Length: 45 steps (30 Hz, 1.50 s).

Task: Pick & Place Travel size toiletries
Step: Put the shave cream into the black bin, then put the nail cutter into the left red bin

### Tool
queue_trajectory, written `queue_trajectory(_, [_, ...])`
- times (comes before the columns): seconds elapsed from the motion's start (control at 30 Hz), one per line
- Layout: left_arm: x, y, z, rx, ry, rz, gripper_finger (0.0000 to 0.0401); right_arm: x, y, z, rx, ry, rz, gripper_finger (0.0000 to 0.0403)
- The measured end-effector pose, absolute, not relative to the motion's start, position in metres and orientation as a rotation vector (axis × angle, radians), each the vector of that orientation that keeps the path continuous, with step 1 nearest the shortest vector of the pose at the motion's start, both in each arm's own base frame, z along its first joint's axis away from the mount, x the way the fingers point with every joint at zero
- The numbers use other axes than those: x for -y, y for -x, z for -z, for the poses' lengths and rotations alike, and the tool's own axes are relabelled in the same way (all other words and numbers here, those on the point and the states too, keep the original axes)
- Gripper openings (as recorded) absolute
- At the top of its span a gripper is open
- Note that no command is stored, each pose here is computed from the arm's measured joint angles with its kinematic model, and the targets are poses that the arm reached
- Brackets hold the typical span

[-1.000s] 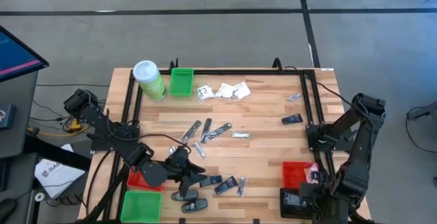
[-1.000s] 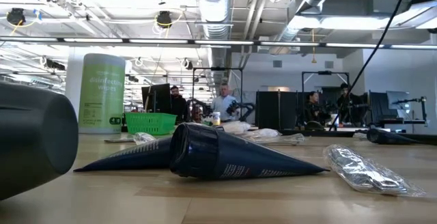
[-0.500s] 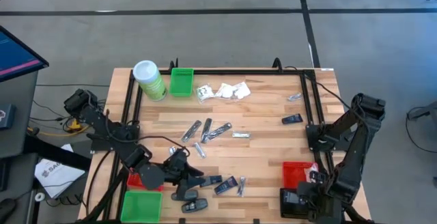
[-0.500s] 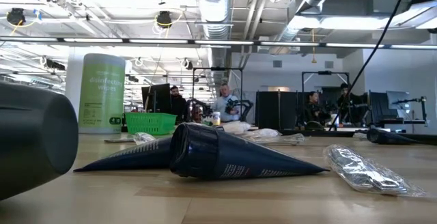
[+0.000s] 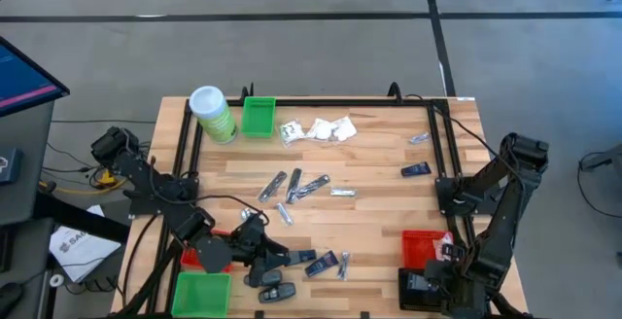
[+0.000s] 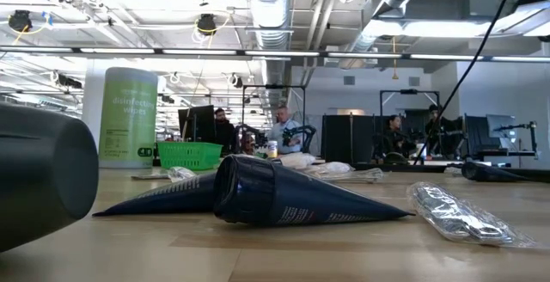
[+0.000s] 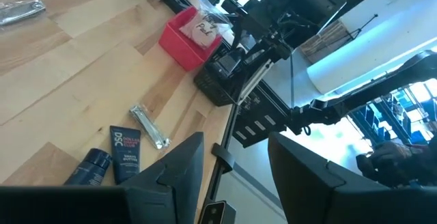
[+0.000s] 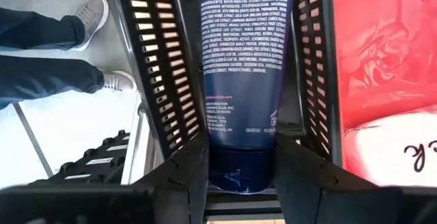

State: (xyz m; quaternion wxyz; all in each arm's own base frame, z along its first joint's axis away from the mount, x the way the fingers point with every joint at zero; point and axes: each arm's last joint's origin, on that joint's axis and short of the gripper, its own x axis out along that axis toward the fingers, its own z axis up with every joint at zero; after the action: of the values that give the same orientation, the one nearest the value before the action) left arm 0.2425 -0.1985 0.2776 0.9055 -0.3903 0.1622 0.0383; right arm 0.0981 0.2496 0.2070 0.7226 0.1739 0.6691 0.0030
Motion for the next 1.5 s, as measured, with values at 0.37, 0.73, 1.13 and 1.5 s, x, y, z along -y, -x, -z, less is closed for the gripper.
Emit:
queue_trajectory(0.37, [0.198,-0.242,-0.278,-0.336,0.802,-0.078,0.0159,-0.257,-0.1,-0.192,-1.536,-0.335,-0.015,0.0124])
queue_trajectory(0.73, [0.2,-0.241,-0.278,-0.339,0.803,-0.072,0.0159,-0.282,-0.108,-0.165,-1.591,-0.29,-0.02,0.0128])
queue_trajectory(1.13, [0.2,-0.241,-0.278,-0.339,0.803,-0.072,0.0159,-0.283,-0.108,-0.164,-1.591,-0.287,-0.01,0.0146])
queue_trajectory(1.5, [0.2,-0.241,-0.277,-0.339,0.797,-0.072,0.0159,-0.278,-0.107,-0.178,-1.579,-0.298,-0.044,0.0225])
